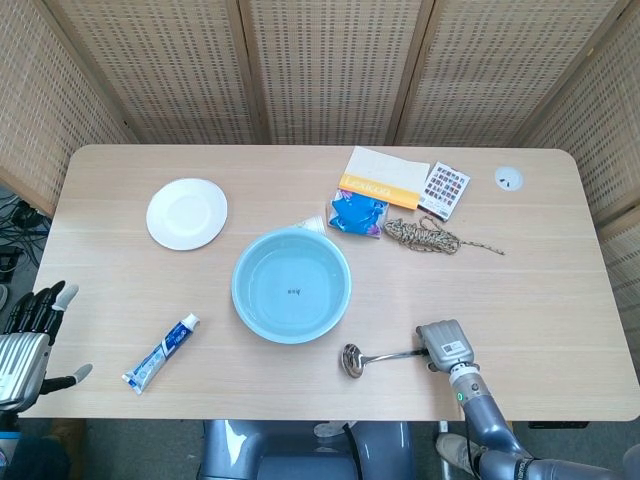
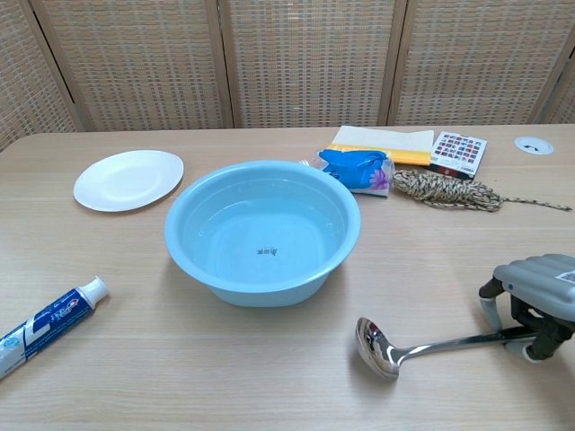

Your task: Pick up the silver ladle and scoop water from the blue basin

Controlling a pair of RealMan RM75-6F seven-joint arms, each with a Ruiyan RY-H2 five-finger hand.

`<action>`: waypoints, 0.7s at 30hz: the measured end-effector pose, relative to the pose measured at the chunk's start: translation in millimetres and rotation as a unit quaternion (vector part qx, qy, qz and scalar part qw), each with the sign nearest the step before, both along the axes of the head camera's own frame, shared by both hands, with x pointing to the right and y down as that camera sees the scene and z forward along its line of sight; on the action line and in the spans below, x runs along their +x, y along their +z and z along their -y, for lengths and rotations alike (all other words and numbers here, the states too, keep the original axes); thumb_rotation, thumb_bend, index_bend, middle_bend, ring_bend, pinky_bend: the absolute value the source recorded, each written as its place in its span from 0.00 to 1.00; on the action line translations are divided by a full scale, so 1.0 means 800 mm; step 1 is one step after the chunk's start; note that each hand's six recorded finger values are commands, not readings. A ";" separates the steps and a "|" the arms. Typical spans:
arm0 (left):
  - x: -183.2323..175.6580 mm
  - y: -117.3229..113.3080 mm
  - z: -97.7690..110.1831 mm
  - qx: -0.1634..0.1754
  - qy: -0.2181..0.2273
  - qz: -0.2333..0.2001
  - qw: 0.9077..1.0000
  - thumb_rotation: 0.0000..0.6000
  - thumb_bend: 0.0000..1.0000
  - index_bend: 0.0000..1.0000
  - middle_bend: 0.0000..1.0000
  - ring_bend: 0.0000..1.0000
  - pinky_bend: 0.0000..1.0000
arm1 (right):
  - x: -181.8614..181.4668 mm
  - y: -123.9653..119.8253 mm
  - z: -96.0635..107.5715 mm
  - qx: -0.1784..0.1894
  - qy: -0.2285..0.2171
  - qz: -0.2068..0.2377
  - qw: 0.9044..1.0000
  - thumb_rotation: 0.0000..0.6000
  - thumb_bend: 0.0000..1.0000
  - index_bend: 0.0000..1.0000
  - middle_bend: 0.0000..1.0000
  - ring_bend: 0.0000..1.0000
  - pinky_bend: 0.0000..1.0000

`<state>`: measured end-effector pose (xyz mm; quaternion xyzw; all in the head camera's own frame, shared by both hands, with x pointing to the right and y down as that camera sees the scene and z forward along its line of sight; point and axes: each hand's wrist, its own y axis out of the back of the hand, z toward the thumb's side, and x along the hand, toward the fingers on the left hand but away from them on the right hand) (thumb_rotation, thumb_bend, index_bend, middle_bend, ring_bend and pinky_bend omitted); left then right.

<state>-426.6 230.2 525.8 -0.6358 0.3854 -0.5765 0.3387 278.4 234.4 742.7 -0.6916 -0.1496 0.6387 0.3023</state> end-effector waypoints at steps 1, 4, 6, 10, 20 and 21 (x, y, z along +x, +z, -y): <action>0.000 0.000 0.000 0.000 0.000 0.000 1.000 1.00 0.00 0.00 0.00 0.00 0.00 | 0.001 0.001 0.000 -0.003 0.000 -0.001 1.000 1.00 0.71 0.74 1.00 0.99 1.00; 0.000 0.000 0.000 0.000 0.000 0.000 1.000 1.00 0.00 0.00 0.00 0.00 0.00 | 0.002 -0.002 0.001 -0.007 0.001 0.000 1.000 1.00 0.72 0.76 1.00 0.99 1.00; 0.000 0.000 0.000 -0.001 0.000 -0.001 1.000 1.00 0.00 0.00 0.00 0.00 0.00 | 0.001 -0.005 0.002 -0.006 0.003 0.004 1.000 1.00 0.72 0.77 1.00 0.99 1.00; 0.000 0.000 0.000 -0.001 0.001 -0.001 1.000 1.00 0.00 0.00 0.00 0.00 0.00 | 0.001 -0.021 0.011 0.002 0.014 0.023 1.000 1.00 0.72 0.77 1.00 0.99 1.00; 0.000 -0.003 0.000 0.002 0.001 -0.006 1.000 1.00 0.00 0.00 0.00 0.00 0.00 | 0.011 -0.074 0.043 0.015 0.048 0.077 0.996 1.00 0.70 0.80 1.00 0.99 1.00; 0.000 -0.003 0.000 0.002 0.001 -0.006 1.000 1.00 0.00 0.00 0.00 0.00 0.00 | 0.012 -0.079 0.046 0.016 0.050 0.081 0.995 1.00 0.70 0.80 1.00 0.99 1.00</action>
